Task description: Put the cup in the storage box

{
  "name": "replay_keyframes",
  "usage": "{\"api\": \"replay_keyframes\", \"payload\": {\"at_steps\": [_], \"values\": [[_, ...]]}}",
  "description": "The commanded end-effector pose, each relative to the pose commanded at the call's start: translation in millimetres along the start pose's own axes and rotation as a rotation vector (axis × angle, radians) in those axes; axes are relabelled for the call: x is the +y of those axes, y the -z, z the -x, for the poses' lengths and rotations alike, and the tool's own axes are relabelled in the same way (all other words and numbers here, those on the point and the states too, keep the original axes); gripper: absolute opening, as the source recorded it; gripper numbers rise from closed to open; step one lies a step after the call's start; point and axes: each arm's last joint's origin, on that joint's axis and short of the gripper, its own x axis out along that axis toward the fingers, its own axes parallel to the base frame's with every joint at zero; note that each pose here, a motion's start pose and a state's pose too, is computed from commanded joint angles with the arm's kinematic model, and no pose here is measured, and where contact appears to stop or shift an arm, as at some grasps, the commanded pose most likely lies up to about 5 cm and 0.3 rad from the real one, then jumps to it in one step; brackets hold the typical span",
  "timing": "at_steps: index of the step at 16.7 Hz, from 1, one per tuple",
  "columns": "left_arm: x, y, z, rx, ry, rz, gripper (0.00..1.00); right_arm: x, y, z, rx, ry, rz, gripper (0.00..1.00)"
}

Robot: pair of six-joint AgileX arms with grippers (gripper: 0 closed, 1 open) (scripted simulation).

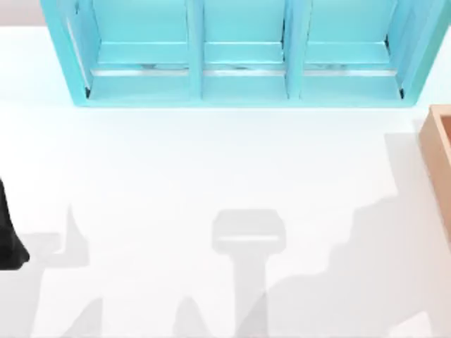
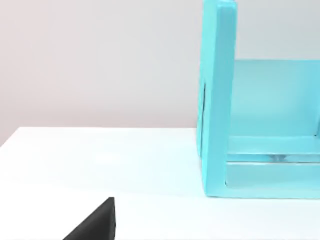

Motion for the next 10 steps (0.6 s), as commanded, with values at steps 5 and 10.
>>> {"api": "replay_keyframes", "payload": {"at_steps": [5,10], "values": [[0,0,0,0.0,0.0,0.0,1.0,5,4,-42,-0.006,0.001,0.003,0.0],[0,0,0,0.0,0.0,0.0,1.0,6,4,-44,-0.003,0.0,0.001,0.08]]}}
